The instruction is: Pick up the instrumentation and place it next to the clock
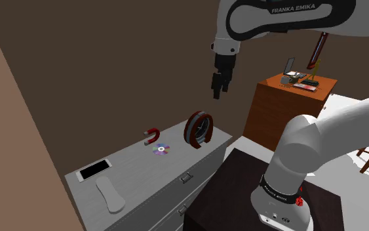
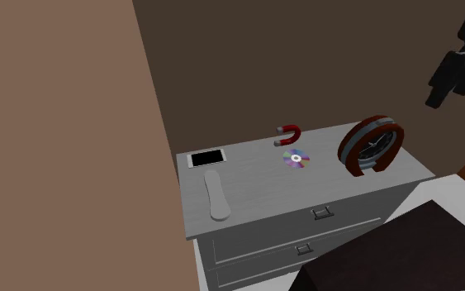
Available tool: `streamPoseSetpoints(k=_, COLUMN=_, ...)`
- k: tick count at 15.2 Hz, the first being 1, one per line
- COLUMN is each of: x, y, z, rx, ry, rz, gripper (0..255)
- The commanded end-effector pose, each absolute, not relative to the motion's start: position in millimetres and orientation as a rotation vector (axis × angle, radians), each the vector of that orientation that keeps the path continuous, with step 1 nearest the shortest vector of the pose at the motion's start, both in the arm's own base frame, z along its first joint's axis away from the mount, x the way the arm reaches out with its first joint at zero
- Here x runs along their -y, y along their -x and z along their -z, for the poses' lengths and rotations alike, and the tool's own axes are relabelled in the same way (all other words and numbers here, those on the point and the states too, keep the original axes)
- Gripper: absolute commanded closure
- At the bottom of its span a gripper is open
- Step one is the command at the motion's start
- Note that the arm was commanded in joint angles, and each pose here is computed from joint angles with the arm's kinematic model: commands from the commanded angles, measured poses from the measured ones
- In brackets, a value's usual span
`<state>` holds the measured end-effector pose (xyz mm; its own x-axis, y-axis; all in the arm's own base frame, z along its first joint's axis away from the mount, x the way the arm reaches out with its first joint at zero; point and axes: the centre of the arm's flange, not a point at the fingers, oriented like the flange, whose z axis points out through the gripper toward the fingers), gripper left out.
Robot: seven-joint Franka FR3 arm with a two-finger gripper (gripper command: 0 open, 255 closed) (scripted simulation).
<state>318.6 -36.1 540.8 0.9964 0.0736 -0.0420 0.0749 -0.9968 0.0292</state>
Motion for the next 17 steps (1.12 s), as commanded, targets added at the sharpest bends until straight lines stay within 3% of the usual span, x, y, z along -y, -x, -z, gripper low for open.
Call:
streamPoseSetpoints(k=1, x=36.1, y=-318.6, z=-540.8, rx=-0.116, ry=-3.108, rz=0.064, gripper=0)
streamPoseSetpoints(k=17, x=-97.6, y=-402.6, z=-404.2, rx=-0.043, ry=-3.126, rz=0.047, gripper=0)
